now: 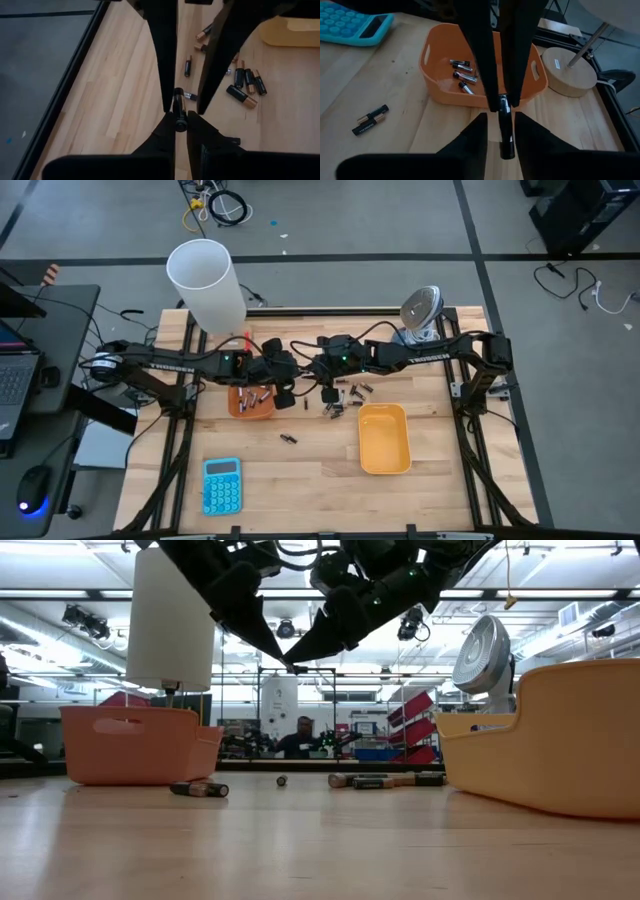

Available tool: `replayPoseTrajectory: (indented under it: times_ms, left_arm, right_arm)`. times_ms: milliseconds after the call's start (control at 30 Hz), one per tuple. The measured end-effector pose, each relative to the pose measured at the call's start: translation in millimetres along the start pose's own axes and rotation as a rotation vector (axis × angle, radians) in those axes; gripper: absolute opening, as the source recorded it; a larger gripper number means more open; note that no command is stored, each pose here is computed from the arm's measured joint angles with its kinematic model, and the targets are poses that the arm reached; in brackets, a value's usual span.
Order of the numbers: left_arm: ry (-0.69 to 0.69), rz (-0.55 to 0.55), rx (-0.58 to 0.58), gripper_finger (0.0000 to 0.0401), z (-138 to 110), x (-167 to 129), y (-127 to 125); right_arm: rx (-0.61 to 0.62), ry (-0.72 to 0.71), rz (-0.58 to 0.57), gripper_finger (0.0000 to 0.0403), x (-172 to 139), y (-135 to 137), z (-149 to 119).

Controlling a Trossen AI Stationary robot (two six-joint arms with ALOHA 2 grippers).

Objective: Sort batteries
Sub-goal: Put the silver battery into the orange bin

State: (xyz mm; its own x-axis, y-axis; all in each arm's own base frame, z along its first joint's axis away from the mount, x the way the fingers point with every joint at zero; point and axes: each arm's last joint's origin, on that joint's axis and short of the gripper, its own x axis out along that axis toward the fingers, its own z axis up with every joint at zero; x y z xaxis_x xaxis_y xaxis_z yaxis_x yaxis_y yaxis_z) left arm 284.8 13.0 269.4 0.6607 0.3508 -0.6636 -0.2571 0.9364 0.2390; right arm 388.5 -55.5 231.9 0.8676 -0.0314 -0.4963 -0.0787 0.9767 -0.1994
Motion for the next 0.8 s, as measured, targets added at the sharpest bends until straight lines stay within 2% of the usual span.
replayPoseTrajectory:
  times_ms: [167,300,400,567,800]
  left_arm:
    - [0.069,-0.003,-0.008,0.0016,-7.0,-0.2,0.0]
    - [0.139,-0.131,-0.029,0.0016,-8.4,-7.2,-7.1]
    - [0.192,-0.177,-0.009,0.0016,-5.4,-18.5,-13.0]
    - [0.296,-0.195,0.050,0.0016,0.5,-43.6,-17.5]
    - [0.551,-0.141,0.026,0.0016,-23.1,-54.5,-15.8]
  right_arm:
    - [0.001,0.028,-0.028,0.0095,-0.1,-0.7,-2.1]
    - [0.003,0.092,-0.073,0.0094,-0.5,-2.1,-7.4]
    - [0.006,0.115,-0.084,0.0095,-0.9,-3.8,-9.8]
    - [0.011,0.121,-0.090,0.0094,-1.3,-6.9,-11.2]
    - [0.012,0.123,-0.091,0.0096,-1.4,-7.8,-11.6]
